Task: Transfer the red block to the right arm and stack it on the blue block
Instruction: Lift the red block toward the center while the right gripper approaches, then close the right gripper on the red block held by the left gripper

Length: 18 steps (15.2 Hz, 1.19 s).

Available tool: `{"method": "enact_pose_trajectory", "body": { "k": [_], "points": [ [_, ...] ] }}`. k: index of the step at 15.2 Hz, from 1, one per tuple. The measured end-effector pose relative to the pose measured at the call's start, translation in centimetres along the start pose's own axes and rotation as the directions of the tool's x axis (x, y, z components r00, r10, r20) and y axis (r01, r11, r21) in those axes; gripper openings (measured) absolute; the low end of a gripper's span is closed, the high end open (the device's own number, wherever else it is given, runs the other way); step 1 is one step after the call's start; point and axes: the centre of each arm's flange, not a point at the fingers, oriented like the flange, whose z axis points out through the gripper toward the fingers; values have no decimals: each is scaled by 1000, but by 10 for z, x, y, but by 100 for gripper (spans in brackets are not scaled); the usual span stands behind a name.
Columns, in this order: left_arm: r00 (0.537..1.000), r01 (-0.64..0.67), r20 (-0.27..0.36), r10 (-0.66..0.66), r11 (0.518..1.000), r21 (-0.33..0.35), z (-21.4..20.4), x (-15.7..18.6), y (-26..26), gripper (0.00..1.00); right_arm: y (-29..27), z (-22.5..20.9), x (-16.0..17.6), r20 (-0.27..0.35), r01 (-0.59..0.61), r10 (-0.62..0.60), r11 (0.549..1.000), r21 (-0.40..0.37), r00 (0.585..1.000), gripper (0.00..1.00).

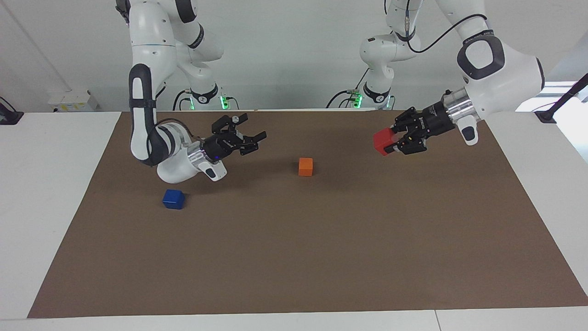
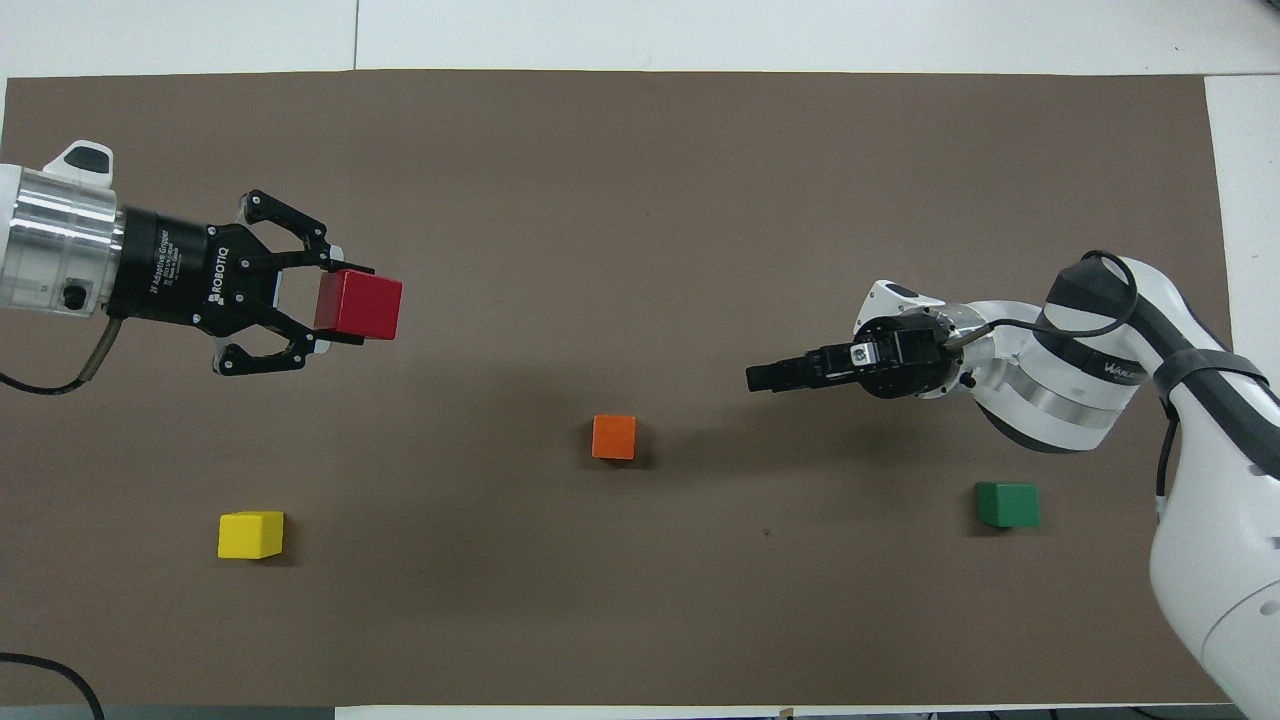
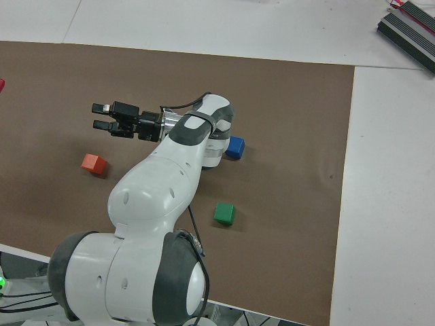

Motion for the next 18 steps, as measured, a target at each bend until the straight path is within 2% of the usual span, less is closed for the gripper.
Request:
{"method": "enact_pose_trajectory", "body": {
  "k": [2,4,6,9,15,18],
  "points": [
    [995,47,93,-44,998,-31,1,-19,-10,55,12,21,2,-11,0,0,1000,5,1000,100],
    [980,92,181,-80,994,-62,25,-32,-20,55,24,34,2,-20,6,-7,1000,-17,1000,100],
    [968,128,224,-111,990,-63,59,-47,-35,55,31,38,1,-28,12,-14,999,-39,1000,100],
    [963,166,222,-151,985,-50,78,-63,-57,55,32,38,2,-37,14,-16,999,-41,999,100],
    [975,172,167,-147,974,-146,146,-116,-80,55,40,55,0,-46,16,-17,1000,-13,999,100],
    [969,200,180,-167,963,-181,161,-128,-85,55,41,54,0,-53,21,-23,1000,-21,998,100]
  ]
}}
